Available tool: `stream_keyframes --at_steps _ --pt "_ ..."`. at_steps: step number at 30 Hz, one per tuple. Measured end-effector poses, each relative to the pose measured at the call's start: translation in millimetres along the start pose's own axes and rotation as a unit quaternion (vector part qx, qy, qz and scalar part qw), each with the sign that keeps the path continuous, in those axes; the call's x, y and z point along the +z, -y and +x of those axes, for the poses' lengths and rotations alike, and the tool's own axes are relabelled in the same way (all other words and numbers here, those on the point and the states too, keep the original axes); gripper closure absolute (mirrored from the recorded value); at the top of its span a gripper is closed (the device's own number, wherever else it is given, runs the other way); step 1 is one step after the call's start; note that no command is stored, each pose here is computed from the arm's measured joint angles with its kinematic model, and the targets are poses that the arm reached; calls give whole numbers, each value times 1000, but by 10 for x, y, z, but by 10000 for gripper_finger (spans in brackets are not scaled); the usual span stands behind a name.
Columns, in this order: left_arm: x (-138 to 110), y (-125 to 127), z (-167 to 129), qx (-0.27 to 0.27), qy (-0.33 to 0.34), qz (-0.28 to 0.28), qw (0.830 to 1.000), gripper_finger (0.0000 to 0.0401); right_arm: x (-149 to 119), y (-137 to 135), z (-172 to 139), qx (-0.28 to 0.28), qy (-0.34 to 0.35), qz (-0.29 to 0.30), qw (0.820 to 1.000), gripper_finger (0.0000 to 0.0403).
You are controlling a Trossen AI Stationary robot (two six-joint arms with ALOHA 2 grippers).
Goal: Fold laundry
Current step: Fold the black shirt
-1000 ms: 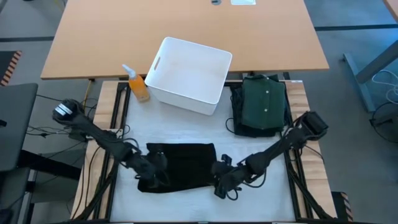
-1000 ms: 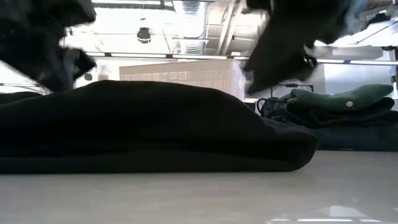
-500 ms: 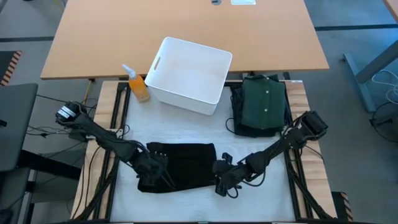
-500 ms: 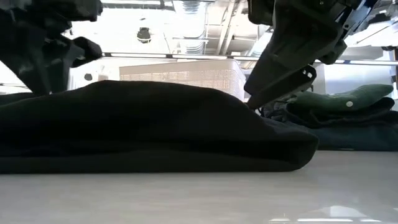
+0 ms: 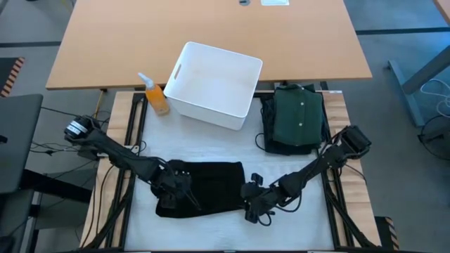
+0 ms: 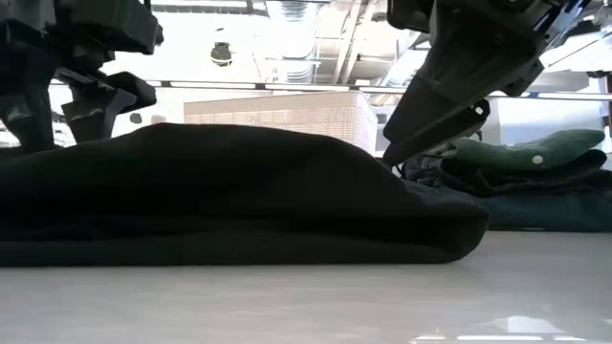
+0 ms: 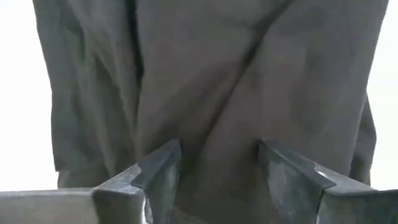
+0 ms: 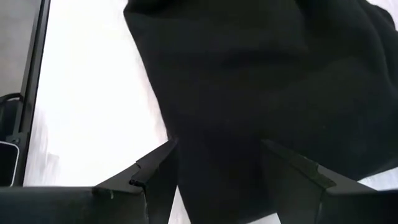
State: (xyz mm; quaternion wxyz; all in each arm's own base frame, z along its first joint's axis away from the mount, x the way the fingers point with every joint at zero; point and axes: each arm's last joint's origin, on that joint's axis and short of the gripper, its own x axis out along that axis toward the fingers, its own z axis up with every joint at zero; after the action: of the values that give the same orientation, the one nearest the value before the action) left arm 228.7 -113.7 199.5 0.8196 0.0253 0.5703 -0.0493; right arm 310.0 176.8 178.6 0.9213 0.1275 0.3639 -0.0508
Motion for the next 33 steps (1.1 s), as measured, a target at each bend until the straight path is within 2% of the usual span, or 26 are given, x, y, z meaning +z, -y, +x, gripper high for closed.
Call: stream_keyframes --at_steps 4,7,9,13,14,18,22,28,30,33 --pt "20 -3 -4 -24 2 5 1000 201 -3 3 0 -1 -1 -2 1000 159" --pt "-2 11 -5 -55 -18 7 998 226 -6 5 0 -3 -3 -3 1000 159" --pt "-20 18 -7 -74 -32 7 997 262 -8 7 1 -3 -2 -2 1000 159" --pt "-23 21 -8 -80 -35 7 996 370 -62 20 9 -4 -5 -4 1000 159" --pt "-24 20 -8 -79 -35 5 996 385 -79 26 12 -4 -5 -5 1000 159" --pt "-30 18 -8 -77 -39 0 996 398 -134 56 39 4 4 4 1000 159" --pt "-12 90 -57 -126 -53 -20 990 400 -150 50 39 6 5 4 1000 159" --pt "85 388 -294 -217 -61 -51 973 401 -165 47 35 4 1 0 1000 159" --pt "81 485 -339 -223 -61 -77 970 401 -162 58 39 2 0 -1 1000 159" --pt "24 598 -355 -201 -62 -131 969 398 -142 81 51 -1 1 -4 1000 159"
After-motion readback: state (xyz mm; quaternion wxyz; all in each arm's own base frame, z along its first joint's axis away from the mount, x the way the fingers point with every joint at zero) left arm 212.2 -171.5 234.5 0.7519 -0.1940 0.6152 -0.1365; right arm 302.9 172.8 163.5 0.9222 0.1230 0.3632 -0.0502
